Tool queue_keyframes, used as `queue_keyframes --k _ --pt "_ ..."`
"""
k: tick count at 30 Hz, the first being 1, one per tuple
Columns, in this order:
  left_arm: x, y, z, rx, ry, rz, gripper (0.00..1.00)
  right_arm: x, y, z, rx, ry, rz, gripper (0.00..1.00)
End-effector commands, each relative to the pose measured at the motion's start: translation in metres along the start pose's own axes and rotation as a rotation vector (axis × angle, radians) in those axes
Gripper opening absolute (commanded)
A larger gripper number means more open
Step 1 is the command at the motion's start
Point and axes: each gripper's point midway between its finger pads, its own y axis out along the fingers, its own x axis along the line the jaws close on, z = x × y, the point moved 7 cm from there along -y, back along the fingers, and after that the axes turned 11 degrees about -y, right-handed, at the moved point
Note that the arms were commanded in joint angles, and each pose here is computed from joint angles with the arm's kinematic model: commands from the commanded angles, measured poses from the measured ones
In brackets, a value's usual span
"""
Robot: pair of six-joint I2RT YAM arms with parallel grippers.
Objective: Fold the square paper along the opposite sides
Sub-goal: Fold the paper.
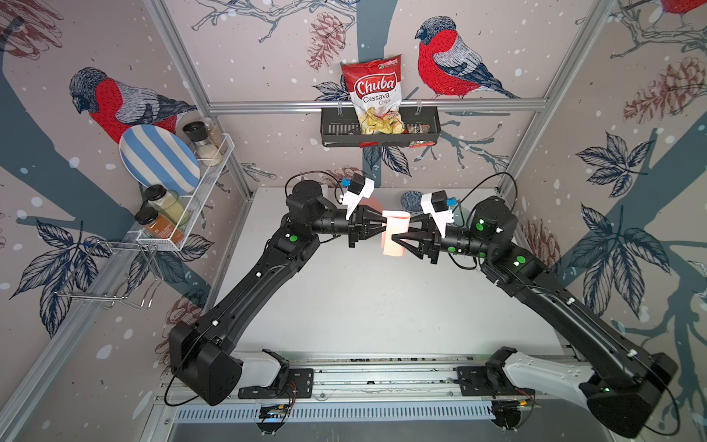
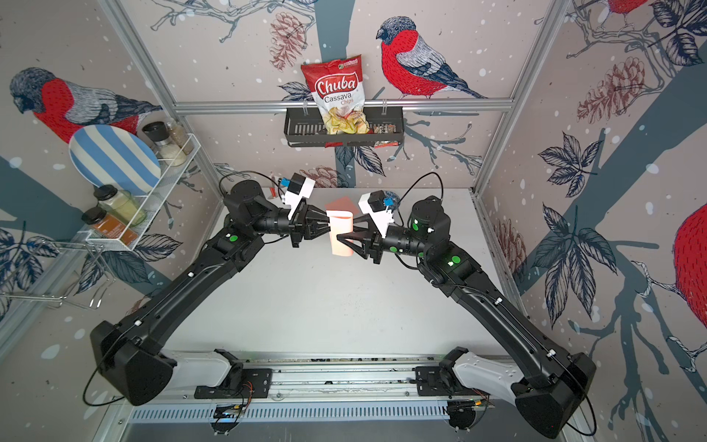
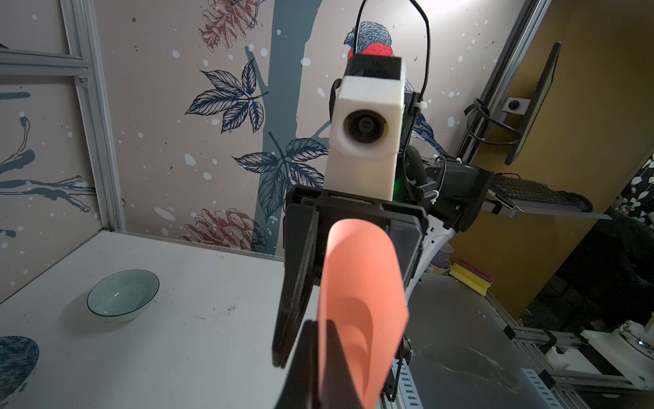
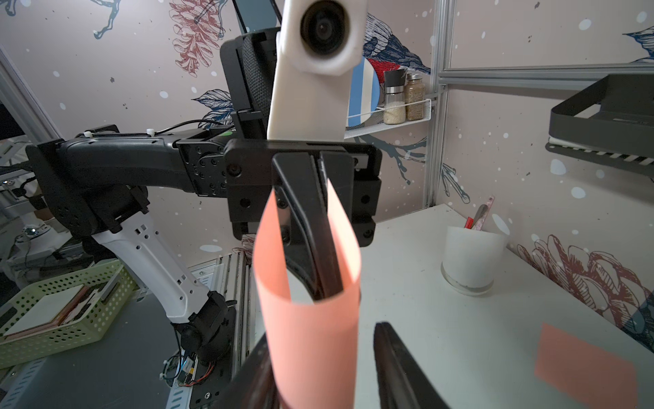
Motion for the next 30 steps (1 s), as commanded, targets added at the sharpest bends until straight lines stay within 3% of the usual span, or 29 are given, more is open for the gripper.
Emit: queue_keyframes --k 1,30 --pt "-0.0050 -0.0010 -0.0055 -0.013 0.046 0.025 0.00 0.0011 0.0012 -0.0052 -0.030 -0.018 -0.014 0.45" --pt "-0.0034 -0.0011 -0.0020 -0.008 0.036 0.023 0.00 0.0018 0.0053 -0.0050 -0.038 -0.023 -0.021 0.40"
